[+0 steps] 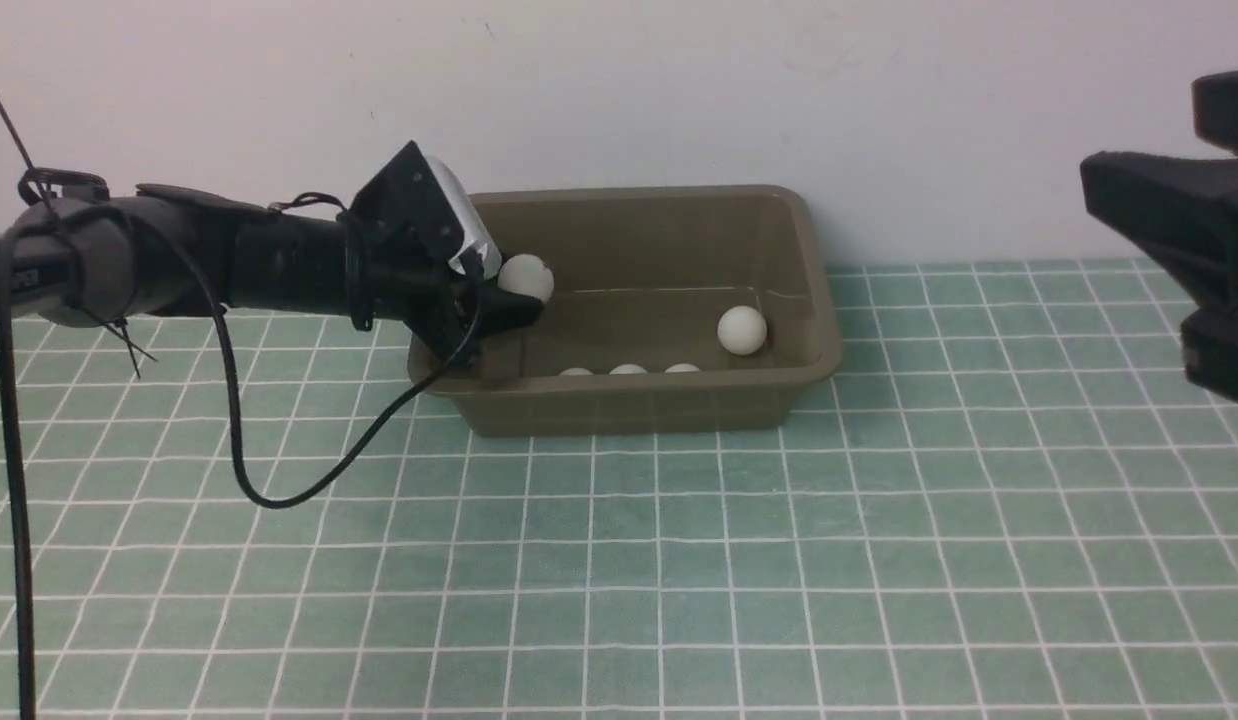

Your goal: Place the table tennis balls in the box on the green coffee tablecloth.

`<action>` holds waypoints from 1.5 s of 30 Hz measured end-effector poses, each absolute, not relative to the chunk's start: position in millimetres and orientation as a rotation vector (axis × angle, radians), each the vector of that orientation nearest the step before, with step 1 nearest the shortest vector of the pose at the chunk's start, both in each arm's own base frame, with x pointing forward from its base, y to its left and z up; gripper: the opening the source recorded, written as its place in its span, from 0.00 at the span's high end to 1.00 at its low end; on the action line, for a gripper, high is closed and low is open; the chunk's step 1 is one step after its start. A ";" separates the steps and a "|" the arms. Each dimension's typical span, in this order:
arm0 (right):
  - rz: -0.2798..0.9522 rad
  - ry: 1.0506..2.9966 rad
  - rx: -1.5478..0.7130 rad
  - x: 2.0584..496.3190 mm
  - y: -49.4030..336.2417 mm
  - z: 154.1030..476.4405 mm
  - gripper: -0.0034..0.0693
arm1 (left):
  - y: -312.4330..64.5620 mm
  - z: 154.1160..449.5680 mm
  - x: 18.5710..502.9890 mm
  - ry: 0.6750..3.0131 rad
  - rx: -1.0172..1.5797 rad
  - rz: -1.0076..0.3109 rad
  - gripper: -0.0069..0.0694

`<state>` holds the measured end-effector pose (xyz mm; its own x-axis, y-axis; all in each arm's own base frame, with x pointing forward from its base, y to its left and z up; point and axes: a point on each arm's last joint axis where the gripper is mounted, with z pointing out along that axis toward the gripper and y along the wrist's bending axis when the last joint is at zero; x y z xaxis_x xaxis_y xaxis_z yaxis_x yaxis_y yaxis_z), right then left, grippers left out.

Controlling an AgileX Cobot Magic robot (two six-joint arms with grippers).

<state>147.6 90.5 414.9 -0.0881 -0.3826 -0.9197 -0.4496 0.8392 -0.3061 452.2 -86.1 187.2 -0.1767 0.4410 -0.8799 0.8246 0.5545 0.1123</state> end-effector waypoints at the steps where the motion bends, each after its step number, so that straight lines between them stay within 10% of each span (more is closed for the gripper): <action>1: 0.051 1.687 -0.656 147.9 90.4 415.7 0.42 | -87.0 192.7 452.1 1.819 1.000 -0.501 0.17; 18: 0.073 1.418 -0.394 41.5 -8.9 453.3 0.42 | -55.8 410.1 367.6 1.636 0.610 -0.123 0.25; 45: 0.193 1.668 -0.406 -12.6 -36.2 332.1 0.42 | -44.4 435.1 306.4 1.897 0.582 -0.099 0.26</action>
<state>-12.6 -36.2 332.1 -0.0924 -0.1522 -0.9840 -0.3731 0.9215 -0.1075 306.4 -44.4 435.1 -0.2837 0.3467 -0.8940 0.4381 0.8762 0.2008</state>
